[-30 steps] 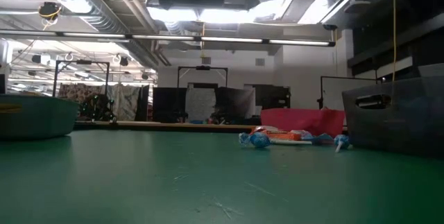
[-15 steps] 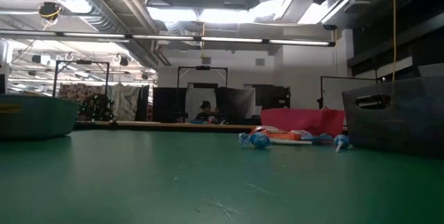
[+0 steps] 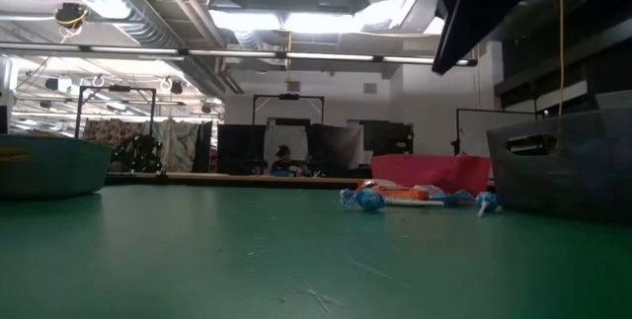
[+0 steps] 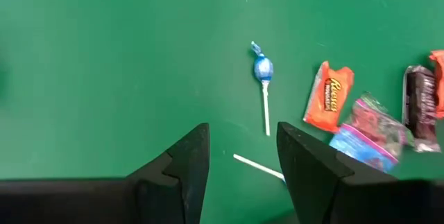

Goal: Sort candy
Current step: Put the blue candy into the white bin

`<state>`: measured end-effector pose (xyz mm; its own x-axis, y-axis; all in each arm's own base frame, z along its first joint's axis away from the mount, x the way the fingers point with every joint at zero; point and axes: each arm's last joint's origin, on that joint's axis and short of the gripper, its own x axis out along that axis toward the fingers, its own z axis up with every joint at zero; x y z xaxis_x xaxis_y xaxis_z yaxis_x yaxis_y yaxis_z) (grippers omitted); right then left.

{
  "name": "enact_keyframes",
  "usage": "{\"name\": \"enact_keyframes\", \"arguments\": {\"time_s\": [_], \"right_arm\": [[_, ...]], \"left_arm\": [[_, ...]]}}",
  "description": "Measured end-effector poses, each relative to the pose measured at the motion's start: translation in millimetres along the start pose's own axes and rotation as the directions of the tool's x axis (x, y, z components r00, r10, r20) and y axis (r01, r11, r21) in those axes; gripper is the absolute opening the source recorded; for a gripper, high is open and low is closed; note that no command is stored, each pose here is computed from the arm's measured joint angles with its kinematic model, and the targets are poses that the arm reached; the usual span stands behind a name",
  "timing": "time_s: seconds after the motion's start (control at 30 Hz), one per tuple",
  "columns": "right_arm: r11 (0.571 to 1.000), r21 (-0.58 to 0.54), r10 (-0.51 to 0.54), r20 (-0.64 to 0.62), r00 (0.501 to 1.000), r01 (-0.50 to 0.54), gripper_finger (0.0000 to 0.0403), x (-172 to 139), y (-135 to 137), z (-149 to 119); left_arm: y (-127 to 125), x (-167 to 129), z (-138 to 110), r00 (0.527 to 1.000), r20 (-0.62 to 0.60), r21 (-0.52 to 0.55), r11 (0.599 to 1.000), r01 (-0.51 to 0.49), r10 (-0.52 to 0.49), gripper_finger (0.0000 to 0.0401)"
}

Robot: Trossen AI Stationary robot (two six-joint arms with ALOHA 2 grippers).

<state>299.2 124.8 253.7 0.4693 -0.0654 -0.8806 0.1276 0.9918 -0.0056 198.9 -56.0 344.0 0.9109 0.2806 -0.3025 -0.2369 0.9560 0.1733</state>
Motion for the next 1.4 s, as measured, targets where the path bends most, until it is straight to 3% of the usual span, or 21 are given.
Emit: {"name": "enact_keyframes", "arguments": {"time_s": [0.27,0.6,0.9,1.4], "right_arm": [[0.999,0.04,0.002,0.069,0.998,-0.005,0.0167,23.6,-6.9,-6.1],[0.994,0.1,-0.042,0.052,0.998,0.037,0.0167,42.1,-30.6,-10.2],[0.993,0.115,0.007,0.116,0.993,-0.02,0.0167,51.0,-28.2,-13.1],[0.987,0.161,-0.012,0.072,0.997,0.001,0.0167,70.2,-35.0,-38.7]], "left_arm": [[13.3,-25.2,-6.9,1.0,0.01,0.009,1.0,-0.025,0.025,0.0141],[17.8,-32.0,-78.7,0.998,0.058,-0.077,0.997,0.0,0.004,0.0141],[25.7,-35.2,-137.2,0.996,0.079,-0.139,0.99,-0.032,0.044,0.0141],[34.1,-37.8,-189.2,0.984,0.118,-0.137,0.983,-0.119,0.135,0.0141]]}}
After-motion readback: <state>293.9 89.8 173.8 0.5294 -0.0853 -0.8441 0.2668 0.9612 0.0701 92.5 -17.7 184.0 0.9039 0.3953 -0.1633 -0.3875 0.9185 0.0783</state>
